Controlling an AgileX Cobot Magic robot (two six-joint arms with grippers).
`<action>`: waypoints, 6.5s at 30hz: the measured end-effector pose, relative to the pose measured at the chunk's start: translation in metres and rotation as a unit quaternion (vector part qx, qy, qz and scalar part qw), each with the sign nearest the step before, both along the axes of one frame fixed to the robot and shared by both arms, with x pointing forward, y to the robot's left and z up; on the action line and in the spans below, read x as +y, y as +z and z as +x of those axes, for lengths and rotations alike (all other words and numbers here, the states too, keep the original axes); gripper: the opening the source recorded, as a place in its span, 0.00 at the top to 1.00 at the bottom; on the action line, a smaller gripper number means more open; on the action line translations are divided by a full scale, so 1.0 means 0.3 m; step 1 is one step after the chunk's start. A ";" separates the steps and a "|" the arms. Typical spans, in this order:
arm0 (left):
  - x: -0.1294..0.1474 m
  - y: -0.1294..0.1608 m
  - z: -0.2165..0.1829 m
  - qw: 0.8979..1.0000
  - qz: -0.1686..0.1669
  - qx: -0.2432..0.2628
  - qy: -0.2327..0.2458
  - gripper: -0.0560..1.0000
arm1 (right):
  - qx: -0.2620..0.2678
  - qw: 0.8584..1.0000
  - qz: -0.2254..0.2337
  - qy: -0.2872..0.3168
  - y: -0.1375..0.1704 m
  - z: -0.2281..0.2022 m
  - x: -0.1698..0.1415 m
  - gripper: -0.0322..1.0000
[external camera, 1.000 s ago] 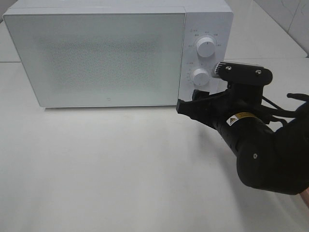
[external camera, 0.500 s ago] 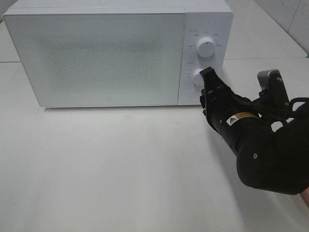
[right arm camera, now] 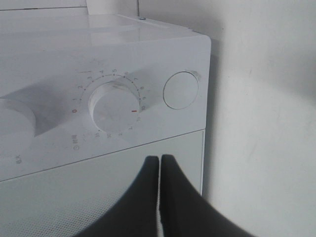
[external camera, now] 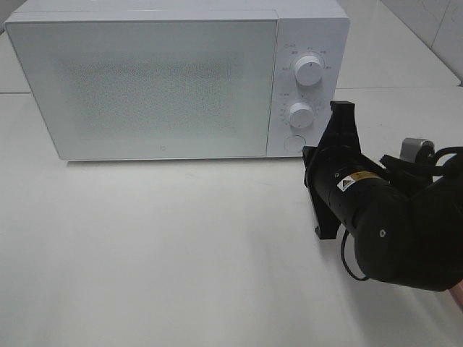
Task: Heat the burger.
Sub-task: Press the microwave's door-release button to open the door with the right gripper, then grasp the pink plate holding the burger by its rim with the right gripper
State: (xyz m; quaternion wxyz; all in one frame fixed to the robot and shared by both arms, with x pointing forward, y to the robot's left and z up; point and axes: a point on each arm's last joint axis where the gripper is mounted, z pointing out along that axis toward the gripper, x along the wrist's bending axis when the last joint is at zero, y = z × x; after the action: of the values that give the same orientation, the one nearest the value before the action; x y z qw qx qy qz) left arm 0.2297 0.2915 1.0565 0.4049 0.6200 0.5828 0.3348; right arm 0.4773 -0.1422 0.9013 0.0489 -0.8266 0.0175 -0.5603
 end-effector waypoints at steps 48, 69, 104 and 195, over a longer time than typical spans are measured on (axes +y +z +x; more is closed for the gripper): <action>0.000 0.000 0.000 1.000 0.000 0.000 0.000 0.02 | 0.017 1.000 -0.019 0.003 -0.131 0.246 -0.006 0.95; 0.000 0.000 0.000 1.000 0.000 0.000 0.000 0.02 | 0.016 1.000 -0.016 -0.011 -0.184 0.319 0.006 0.95; 0.000 0.000 0.000 1.000 0.000 0.000 0.000 0.02 | 0.030 0.998 -0.022 -0.043 -0.190 0.374 0.034 0.95; 0.000 0.000 0.000 1.000 0.000 0.000 0.000 0.02 | 0.133 0.634 -0.458 0.609 0.155 -0.087 -0.070 0.95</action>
State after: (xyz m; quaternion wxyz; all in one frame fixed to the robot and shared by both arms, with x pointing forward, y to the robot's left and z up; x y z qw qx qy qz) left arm 0.2297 0.2915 1.0565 0.4049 0.6200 0.5828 0.3348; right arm 0.4512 -0.1631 0.9479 -0.0092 -0.6316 -0.7425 -0.2230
